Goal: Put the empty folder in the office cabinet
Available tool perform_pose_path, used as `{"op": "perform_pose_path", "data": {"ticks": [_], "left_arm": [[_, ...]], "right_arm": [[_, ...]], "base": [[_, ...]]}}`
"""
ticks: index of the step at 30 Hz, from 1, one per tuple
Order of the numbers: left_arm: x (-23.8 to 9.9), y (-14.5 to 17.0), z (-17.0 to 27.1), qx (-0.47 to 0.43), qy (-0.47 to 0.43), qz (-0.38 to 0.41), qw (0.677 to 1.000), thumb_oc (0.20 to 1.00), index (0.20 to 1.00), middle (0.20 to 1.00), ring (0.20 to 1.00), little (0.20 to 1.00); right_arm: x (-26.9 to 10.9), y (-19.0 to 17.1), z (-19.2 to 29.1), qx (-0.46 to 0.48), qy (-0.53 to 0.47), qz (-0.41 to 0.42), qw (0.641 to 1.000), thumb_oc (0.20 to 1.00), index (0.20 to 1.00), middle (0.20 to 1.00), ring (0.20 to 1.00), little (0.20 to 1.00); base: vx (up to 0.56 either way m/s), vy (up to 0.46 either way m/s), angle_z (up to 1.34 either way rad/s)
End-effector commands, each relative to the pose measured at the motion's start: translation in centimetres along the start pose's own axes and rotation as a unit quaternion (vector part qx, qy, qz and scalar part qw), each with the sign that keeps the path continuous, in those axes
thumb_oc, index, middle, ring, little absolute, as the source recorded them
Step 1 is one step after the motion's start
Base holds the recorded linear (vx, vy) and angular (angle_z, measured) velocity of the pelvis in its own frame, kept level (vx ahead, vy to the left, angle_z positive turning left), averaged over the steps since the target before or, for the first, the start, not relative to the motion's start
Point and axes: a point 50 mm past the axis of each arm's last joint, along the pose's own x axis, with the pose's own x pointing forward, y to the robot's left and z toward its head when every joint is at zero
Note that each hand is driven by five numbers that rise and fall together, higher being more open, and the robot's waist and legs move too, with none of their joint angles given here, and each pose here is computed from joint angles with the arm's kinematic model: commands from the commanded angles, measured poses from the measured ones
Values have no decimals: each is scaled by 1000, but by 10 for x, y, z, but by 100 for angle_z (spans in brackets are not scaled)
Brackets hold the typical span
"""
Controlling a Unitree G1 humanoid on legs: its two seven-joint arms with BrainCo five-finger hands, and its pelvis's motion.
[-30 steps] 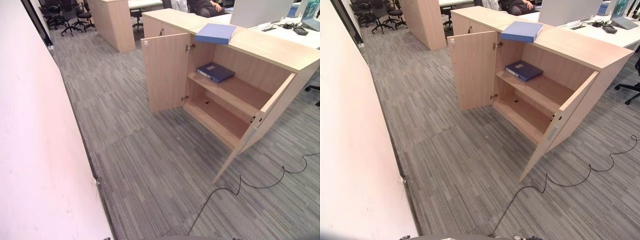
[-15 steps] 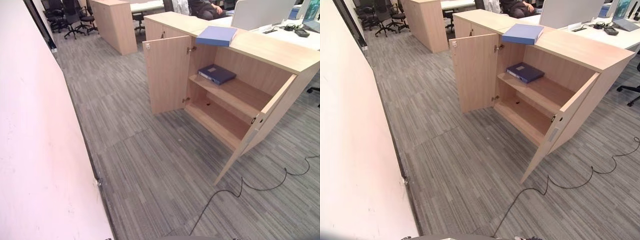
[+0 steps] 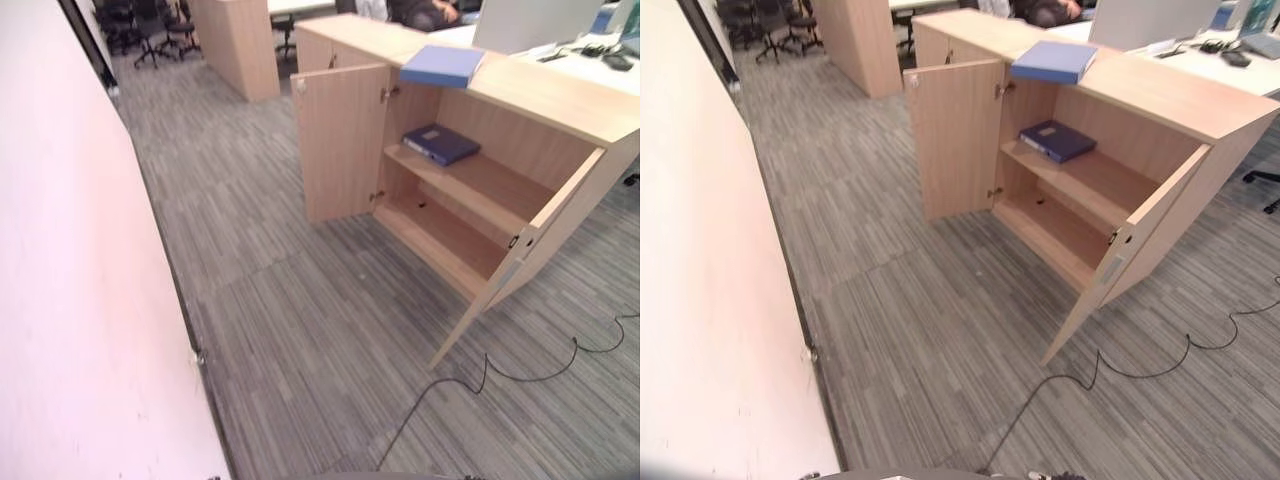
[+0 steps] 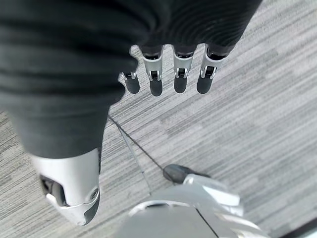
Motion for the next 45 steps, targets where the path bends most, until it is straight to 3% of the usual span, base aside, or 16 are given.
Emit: {"op": "perform_pose_path", "data": {"ticks": [1,12,22,29,36,45], "left_arm": [[2,7,13,-23,-17,16,999,1000,1000,1000,1000,1000],[-1,5,-9,-74,19,29,997,1000,1000,1000,1000,1000],[-4,16,-33,-81,56,48,994,1000,1000,1000,1000,1000],[0,34,-14,-54,17,63,996,1000,1000,1000,1000,1000],[0,29,-8,-49,5,56,997,1000,1000,1000,1000,1000],[-3,30,-28,-52,43,59,996,1000,1000,1000,1000,1000]], "right_arm": [[0,-9,12,-19,-7,-20,1000,1000,1000,1000,1000,1000],[0,-12,1,-19,11,-32,999,1000,1000,1000,1000,1000],[-1,-8,-13,-23,36,-16,999,1000,1000,1000,1000,1000],[0,2,24,-31,-33,-3,999,1000,1000,1000,1000,1000],[-1,4,51,-22,-65,1,998,1000,1000,1000,1000,1000],[0,3,33,-20,-35,-2,999,1000,1000,1000,1000,1000]], "base": [[-143,-126,23],[160,8,16],[357,277,-22],[291,406,-3],[142,-76,18],[231,-138,15]]}}
